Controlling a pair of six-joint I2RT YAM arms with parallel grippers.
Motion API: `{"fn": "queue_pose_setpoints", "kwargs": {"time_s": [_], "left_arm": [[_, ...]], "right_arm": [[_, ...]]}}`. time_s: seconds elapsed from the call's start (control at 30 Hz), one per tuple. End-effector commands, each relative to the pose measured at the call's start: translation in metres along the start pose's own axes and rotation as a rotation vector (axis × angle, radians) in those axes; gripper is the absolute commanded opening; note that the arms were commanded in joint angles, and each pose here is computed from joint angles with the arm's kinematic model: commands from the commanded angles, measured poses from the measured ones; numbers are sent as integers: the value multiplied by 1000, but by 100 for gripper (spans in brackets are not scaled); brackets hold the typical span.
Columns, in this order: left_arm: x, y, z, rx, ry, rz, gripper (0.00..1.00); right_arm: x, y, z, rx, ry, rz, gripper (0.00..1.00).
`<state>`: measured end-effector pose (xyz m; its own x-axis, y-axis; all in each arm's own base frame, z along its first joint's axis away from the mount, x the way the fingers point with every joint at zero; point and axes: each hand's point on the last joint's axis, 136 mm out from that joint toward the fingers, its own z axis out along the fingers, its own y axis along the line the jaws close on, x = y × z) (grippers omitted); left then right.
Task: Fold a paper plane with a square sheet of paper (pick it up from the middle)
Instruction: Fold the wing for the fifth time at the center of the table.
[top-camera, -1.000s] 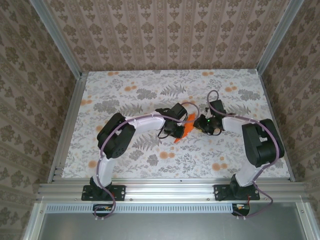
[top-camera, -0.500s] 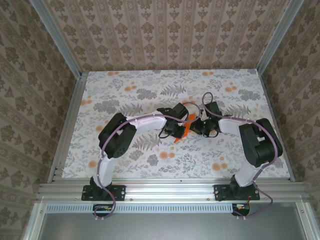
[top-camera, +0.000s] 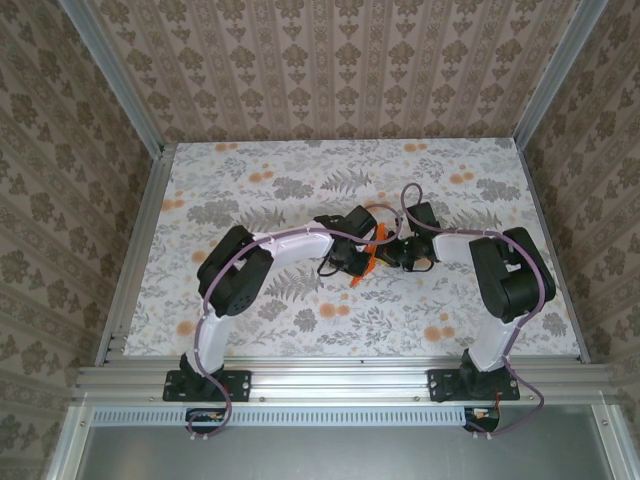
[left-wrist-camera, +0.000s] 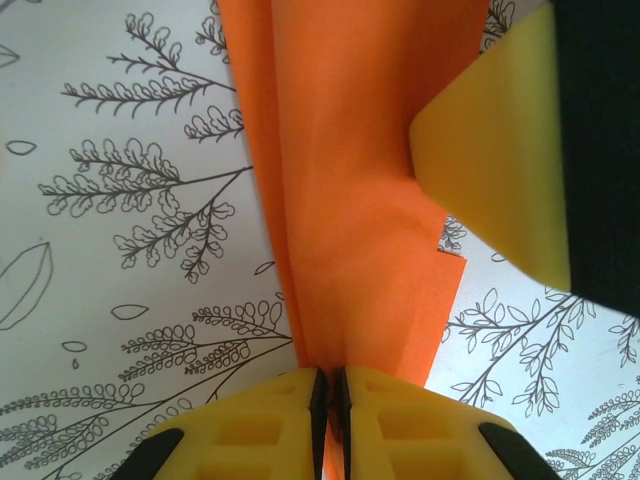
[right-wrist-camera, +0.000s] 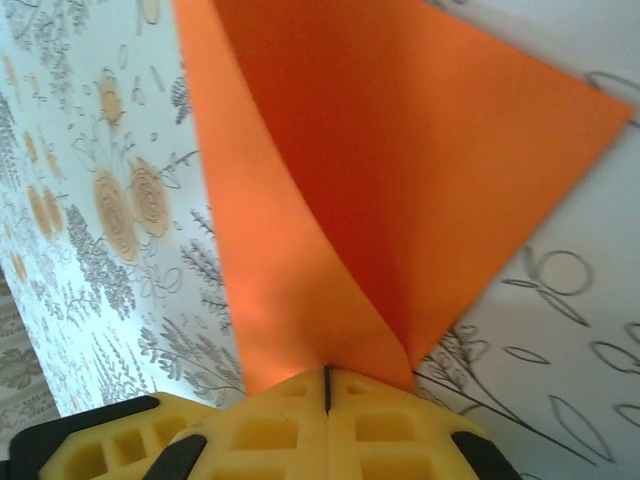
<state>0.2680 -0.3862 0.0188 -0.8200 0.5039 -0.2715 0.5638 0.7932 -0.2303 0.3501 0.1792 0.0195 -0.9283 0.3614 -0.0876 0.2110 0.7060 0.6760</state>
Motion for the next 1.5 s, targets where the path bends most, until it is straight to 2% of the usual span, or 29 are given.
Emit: {"fn": "queue_pose_setpoints", "kwargs": {"time_s": [0.0,0.23,0.53,0.77,0.97,1.17,1.47], "left_arm": [[54,18,32,-80,198,-16,14],[54,17,32,-75,196,-23,14],[38,8,15,-25,139,-49,18],[-11,-5,-34,160,-55,-134,24],[-37,-11,-39,371,-166,-204,19],[-36,-15,-21,426,-128,-211,16],[-14,-5,1,353,-42,-216,13]], "right_arm": [[-1,15,-1,-66,0,-17,6],[0,5,5,-34,12,2,6],[12,-40,22,138,71,52,5],[19,-55,20,215,115,12,5],[23,-63,25,242,155,-7,5],[23,-65,28,244,164,-4,5],[24,-68,29,260,168,6,5]]}}
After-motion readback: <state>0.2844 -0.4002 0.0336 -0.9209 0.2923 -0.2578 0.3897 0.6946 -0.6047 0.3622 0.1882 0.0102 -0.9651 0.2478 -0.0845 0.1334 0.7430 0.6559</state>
